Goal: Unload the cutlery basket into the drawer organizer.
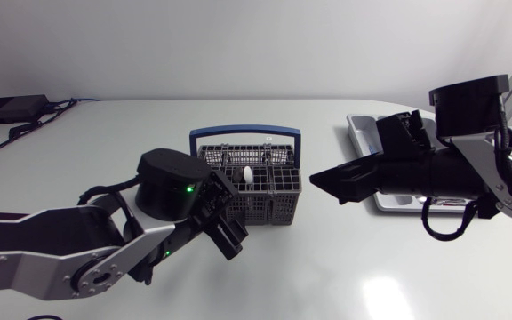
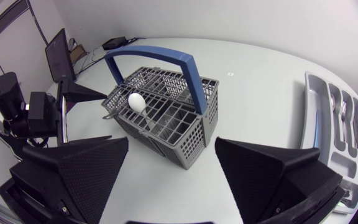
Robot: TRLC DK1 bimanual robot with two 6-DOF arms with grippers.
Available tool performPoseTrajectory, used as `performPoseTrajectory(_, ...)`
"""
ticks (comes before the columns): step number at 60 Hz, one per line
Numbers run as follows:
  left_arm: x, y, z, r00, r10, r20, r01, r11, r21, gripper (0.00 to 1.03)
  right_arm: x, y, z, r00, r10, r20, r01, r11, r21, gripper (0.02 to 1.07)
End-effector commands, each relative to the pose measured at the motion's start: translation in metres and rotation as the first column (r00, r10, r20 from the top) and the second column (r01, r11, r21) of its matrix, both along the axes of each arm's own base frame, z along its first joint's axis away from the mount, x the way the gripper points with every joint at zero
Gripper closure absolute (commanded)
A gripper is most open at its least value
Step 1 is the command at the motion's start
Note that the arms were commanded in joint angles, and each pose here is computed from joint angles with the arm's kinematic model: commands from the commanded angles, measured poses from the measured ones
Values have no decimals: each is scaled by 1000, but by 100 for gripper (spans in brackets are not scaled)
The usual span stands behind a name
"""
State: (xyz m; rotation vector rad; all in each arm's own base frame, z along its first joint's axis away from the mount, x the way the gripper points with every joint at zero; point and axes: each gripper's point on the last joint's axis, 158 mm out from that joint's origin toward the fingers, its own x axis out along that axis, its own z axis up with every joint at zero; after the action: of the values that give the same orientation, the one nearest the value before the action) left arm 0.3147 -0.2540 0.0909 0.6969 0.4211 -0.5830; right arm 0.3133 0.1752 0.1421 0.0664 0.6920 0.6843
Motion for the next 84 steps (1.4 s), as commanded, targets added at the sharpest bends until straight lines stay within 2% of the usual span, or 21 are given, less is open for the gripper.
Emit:
performPoseTrajectory(1,3,4,-19,1000,-5,-12,5,998,57,9,0,-3,-14,1000,5,-10,-5,1000,-21,7)
performPoseTrajectory(11,8,5,-20,1000,-3,-6,4,998,57,24,3,-5,-21,1000,-1,-20,1,1000,-26,7)
performPoseTrajectory(30,10,4,-23,1000,-15,-19,15,999,38,28,5,-6,-30,1000,-7,-30,6,1000,-30,7)
performPoseTrajectory(70,5,-5,-21,995,-91,-34,91,996,-3,54,10,-9,-32,999,-27,-23,26,999,-44,7)
performPoseTrajectory(84,2,-10,-4,992,-128,-20,126,990,-58,67,10,-9,-34,999,-29,-30,28,998,-48,7)
